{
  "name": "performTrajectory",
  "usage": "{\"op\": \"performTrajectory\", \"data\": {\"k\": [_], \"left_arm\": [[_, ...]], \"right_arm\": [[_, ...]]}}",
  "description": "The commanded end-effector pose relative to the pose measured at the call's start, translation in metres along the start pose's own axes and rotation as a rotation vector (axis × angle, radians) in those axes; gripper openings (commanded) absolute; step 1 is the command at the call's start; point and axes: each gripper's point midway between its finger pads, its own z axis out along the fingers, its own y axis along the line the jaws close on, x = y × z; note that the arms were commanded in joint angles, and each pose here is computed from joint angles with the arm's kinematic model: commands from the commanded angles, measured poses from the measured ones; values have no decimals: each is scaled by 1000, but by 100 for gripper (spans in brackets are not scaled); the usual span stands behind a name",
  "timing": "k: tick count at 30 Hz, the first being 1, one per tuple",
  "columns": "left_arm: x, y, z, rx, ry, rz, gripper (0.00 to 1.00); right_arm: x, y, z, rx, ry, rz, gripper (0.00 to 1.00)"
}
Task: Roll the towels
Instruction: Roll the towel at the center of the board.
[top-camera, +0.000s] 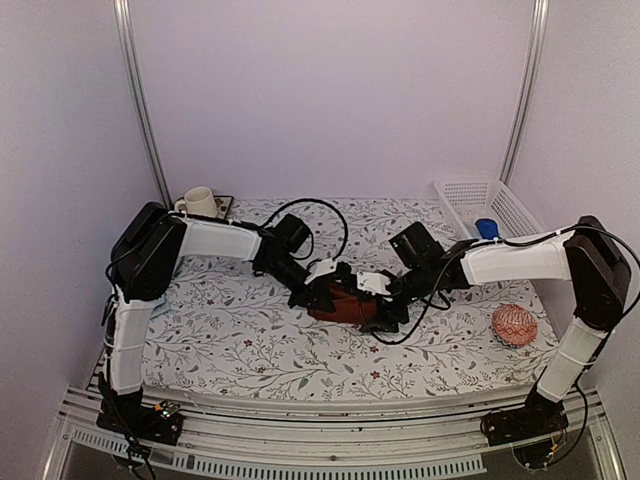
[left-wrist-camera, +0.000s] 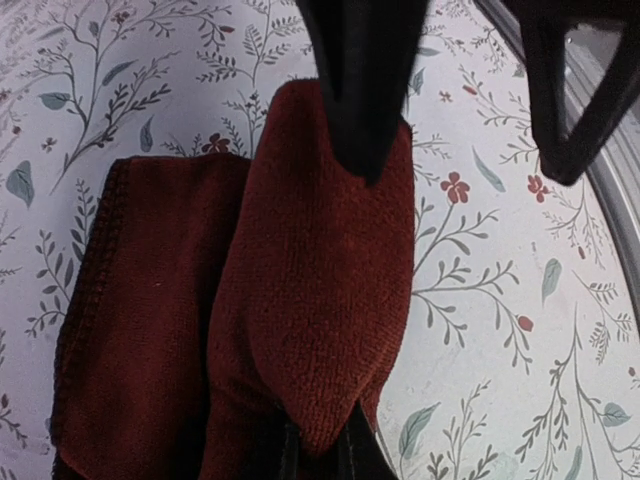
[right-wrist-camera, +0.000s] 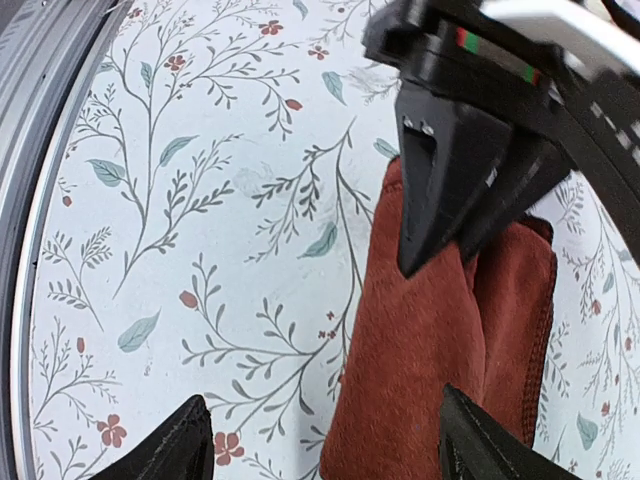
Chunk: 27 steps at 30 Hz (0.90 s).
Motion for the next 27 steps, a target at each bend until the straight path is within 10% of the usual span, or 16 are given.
{"op": "performTrajectory", "data": {"k": [1,16,23,27], "left_arm": [[16,-1,12,47,19,-78,0],[27,3,18,53,34,-111,0],[26,7,13,36,33,-107,0],[23,19,-1,-35,30,-94,17]], "right_arm": [[-10,-12,19,121,19,-124,77],[33,-39,45,357,237,-139,61],[40,-34,51,320,256,-128,21],[46,-28,53,295,263,-88,11]]}}
